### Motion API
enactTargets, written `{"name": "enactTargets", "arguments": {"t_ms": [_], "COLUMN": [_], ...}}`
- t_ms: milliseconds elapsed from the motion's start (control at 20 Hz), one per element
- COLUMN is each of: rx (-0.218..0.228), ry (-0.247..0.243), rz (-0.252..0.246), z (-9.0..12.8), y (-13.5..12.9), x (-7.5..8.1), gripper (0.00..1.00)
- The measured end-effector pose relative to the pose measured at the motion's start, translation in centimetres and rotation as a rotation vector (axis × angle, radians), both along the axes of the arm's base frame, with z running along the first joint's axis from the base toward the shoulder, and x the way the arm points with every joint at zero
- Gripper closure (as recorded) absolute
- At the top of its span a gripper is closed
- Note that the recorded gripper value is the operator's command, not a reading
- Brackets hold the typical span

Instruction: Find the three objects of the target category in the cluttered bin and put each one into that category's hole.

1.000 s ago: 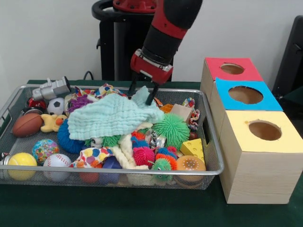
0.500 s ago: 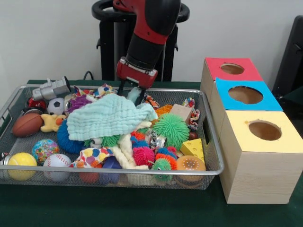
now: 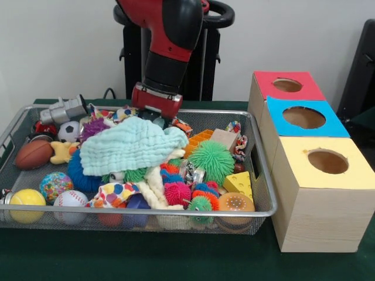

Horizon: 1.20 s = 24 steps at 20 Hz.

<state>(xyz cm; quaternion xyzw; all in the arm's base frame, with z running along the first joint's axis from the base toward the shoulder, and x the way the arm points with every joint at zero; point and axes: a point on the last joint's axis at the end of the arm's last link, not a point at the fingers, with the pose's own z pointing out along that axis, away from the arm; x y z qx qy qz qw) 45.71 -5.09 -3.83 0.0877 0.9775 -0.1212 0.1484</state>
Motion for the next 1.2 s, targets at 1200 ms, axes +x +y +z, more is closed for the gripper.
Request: {"name": "enactTargets", "arguments": {"t_ms": [1200], "rx": [0.112], "ry": [-0.135], "rz": [0.231], "z": [-3.0], "y": [-3.1], "x": [2.4], "gripper": [0.00]}}
